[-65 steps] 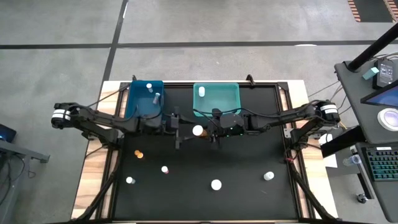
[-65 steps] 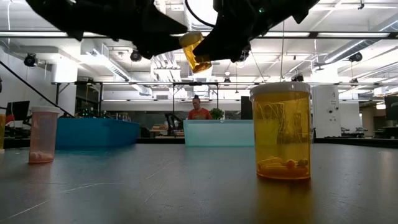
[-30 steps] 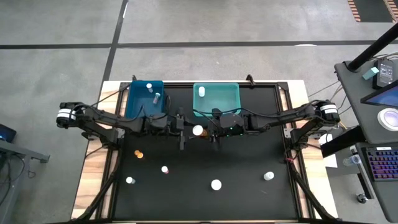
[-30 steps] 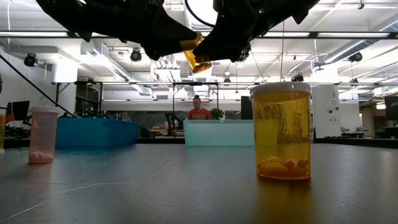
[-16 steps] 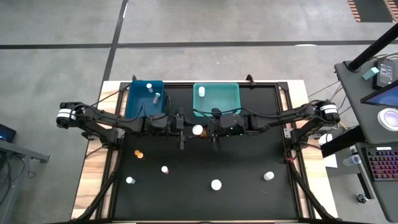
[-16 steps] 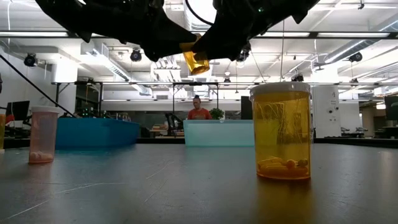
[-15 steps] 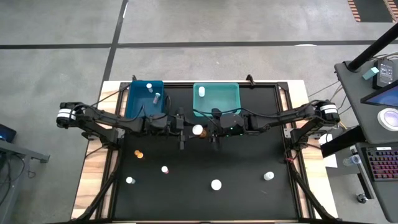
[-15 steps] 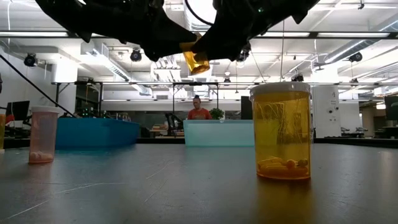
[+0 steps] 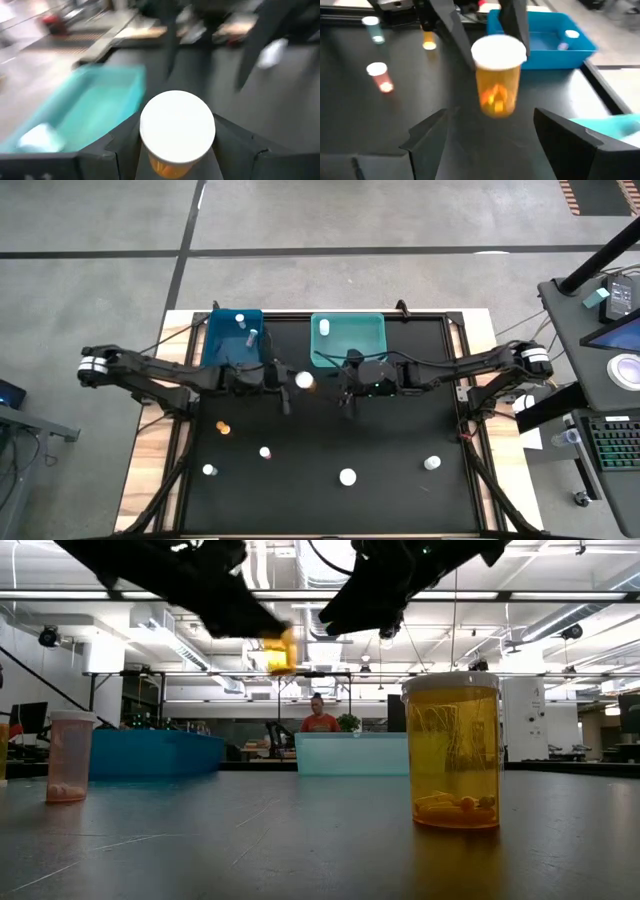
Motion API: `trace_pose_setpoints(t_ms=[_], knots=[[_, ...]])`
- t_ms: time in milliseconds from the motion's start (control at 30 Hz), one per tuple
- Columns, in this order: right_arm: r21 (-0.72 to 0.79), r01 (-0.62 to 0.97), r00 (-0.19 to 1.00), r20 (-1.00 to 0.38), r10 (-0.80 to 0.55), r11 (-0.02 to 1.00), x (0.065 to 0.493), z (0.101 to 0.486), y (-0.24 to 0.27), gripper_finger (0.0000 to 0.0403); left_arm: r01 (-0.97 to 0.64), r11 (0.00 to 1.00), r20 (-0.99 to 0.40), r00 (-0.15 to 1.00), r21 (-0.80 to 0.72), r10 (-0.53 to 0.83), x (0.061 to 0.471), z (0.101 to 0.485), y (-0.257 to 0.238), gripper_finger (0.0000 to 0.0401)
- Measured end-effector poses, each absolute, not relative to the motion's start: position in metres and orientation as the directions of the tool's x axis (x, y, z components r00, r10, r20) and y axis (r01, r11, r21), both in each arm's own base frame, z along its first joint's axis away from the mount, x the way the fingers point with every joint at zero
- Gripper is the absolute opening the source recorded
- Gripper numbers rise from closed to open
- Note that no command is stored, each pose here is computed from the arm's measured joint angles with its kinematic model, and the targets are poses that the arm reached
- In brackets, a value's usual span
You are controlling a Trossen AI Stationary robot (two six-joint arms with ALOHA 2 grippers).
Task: Pick and place medicine bottles into bin by pill shape (circle, oval)
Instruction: Put the top orange capsule bottle into the blue bin
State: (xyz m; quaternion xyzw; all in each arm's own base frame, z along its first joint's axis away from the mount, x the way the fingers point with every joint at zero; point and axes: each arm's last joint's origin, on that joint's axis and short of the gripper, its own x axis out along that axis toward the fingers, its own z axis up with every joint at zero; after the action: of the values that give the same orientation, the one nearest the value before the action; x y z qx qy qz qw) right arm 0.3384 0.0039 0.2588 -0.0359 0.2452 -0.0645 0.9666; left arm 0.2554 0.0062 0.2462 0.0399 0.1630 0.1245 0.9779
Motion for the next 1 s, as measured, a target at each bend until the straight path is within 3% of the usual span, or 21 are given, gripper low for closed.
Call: trace_pose_setpoints(t_ms=[200, 367, 600, 1000], knots=[[-0.107, 0.139, 0.879, -0.446, -0.172, 0.985, 0.330, 0.270, 0.003, 0.0272, -0.531, 0.820, -0.406, 0.715, 0.214, 0.569, 0.211, 0.255, 0.016, 0.0199], [-0.104, 0.140, 0.876, -0.450, -0.172, 0.985, 0.327, 0.269, 0.003, 0.0264, -0.693, 0.691, -0.434, 0.568, 0.207, 0.699, 0.172, 0.261, 0.024, 0.0201], [-0.094, 0.152, 0.866, -0.467, -0.179, 0.984, 0.329, 0.263, 0.003, 0.0263, -0.828, 0.545, -0.477, 0.429, 0.130, 0.767, 0.140, 0.261, 0.037, 0.0203], [-0.089, 0.155, 0.864, -0.470, -0.179, 0.984, 0.330, 0.261, 0.003, 0.0263, -0.910, 0.373, -0.546, 0.223, 0.180, 0.807, 0.137, 0.245, 0.067, 0.0204]])
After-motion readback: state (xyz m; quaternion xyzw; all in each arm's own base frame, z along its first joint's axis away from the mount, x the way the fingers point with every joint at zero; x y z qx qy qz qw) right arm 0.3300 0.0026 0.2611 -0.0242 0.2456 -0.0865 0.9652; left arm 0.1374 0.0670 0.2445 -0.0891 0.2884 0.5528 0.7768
